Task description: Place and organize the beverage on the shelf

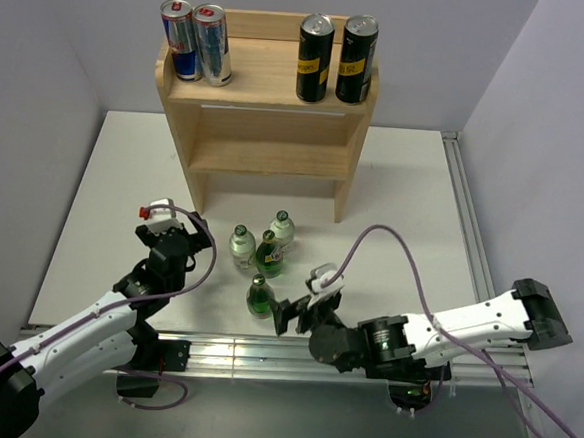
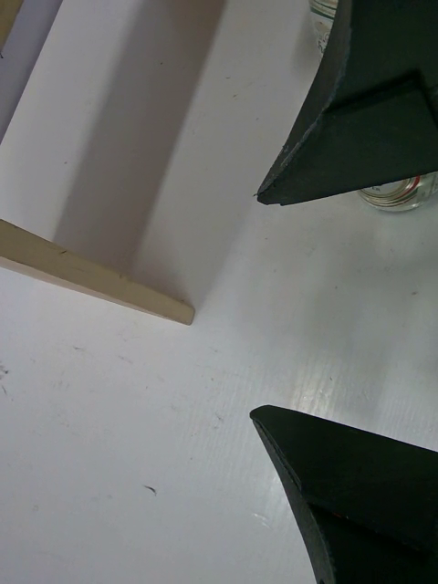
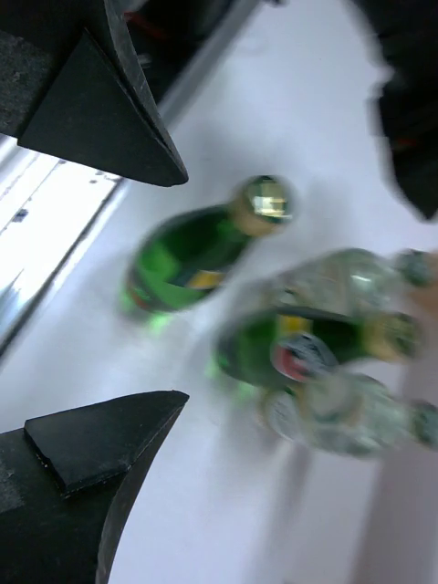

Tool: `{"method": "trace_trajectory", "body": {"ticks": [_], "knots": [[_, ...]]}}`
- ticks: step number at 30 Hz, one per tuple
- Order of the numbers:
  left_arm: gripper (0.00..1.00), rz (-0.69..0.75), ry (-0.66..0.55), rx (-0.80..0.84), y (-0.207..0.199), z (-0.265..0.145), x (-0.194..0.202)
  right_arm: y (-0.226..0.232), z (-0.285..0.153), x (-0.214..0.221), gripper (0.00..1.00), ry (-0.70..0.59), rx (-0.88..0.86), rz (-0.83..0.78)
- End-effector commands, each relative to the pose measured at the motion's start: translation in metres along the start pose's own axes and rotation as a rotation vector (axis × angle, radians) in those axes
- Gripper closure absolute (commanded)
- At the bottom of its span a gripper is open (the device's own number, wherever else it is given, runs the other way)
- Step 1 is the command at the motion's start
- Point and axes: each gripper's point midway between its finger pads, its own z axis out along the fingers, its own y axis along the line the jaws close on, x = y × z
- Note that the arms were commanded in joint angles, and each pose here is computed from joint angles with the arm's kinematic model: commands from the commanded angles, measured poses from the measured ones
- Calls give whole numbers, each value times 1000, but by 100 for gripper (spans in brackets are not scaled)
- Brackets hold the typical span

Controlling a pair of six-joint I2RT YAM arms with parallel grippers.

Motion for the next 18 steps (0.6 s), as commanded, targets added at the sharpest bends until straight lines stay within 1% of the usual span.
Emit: {"method": "trace_trajectory", "body": {"ticks": [1, 2, 3, 5, 6, 7, 10, 11, 13, 14, 15, 17, 18], "knots": [[1, -59, -45, 3, -7, -1, -19, 27, -10, 40, 0, 53, -109, 174], [1, -59, -47, 6, -6, -2, -19, 35, -13, 53, 0, 82, -145, 189], [1, -60, -49, 12, -7, -2, -19, 30, -13, 71, 0, 104, -155, 175], [1, -66, -57, 22, -7, -4, -21, 37, -14, 77, 0, 107, -190, 239], [1, -63, -58, 24, -7, -4, -21, 31, -13, 91, 0, 116, -186, 228], [1, -66, -61, 29, -7, -4, -22, 34, -12, 89, 0, 105, -192, 254], [1, -64, -59, 33, -8, -4, -21, 35, -5, 99, 0, 110, -177, 231], [1, -63, -59, 33, -8, -4, -21, 34, -1, 108, 0, 121, -164, 195], [1, -61, -56, 30, -8, -4, -21, 40, 6, 109, 0, 122, -174, 206], [1, -60, -56, 37, -9, -4, -21, 40, 9, 117, 0, 132, -173, 180], [1, -59, -55, 35, -9, -4, -21, 43, 15, 117, 0, 128, -181, 204], [1, -58, -55, 38, -10, -4, -21, 41, 22, 127, 0, 141, -175, 188], [1, -58, -55, 38, -10, -4, -21, 40, 30, 124, 0, 127, -165, 208]]}}
